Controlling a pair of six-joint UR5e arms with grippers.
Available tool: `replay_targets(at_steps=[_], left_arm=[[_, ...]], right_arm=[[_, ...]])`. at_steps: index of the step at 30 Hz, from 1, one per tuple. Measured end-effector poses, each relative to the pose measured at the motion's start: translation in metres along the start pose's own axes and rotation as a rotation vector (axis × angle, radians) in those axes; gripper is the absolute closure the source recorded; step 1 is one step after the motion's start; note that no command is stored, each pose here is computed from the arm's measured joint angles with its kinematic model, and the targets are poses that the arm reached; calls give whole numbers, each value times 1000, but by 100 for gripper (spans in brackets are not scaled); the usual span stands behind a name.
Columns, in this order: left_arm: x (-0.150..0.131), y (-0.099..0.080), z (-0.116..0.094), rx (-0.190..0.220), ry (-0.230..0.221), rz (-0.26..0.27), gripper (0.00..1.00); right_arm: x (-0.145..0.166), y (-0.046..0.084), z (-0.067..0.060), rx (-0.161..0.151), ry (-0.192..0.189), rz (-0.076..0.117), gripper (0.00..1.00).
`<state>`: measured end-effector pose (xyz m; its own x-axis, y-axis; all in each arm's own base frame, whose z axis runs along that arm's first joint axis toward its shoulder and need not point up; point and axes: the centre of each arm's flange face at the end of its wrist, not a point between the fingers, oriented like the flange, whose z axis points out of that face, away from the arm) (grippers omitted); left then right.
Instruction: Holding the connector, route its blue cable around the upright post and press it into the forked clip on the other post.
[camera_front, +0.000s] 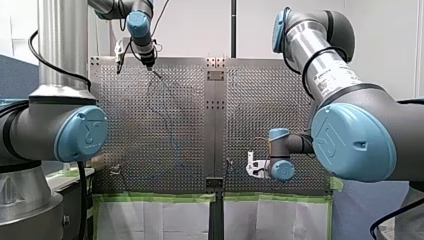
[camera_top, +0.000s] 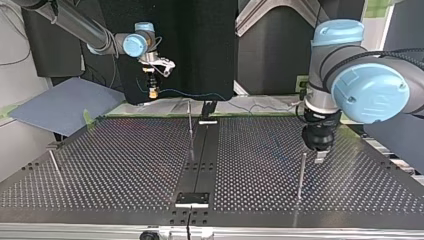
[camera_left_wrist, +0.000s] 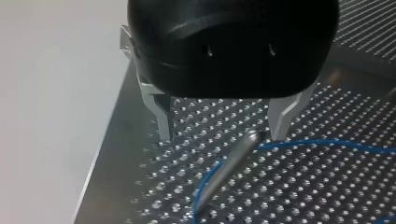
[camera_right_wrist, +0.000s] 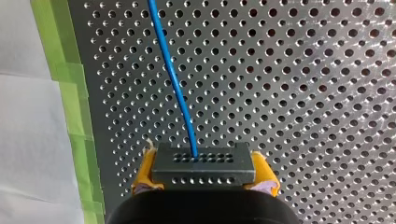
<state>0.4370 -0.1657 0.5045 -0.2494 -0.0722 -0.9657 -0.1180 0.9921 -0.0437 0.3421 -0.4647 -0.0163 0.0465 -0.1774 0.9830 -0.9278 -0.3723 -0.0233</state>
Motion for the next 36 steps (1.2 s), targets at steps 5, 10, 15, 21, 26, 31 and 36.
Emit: replay_targets(at_steps=[5,10,15,21,26,31,36], left_arm=[[5,1,-5,-3,46,11,0],[9,2,-10,-13,91,20,0],[11,6,-14,-52,119,28,0],[12,6,-16,-71,122,32,0],[12,5,-18,-71,121,32,0],[12,4,-18,-67,122,33,0],[12,1,-19,-62,122,34,0]], right_arm=[[0,0,0,0,-1,0,100],[0,0,0,0,-1,-1,100],[0,0,0,-1,-2,-1,100],[0,0,0,-1,-3,-1,100],[0,0,0,-1,-3,-2,100],[0,0,0,0,-4,-2,100],[-1,0,0,-1,-4,-2,100]])
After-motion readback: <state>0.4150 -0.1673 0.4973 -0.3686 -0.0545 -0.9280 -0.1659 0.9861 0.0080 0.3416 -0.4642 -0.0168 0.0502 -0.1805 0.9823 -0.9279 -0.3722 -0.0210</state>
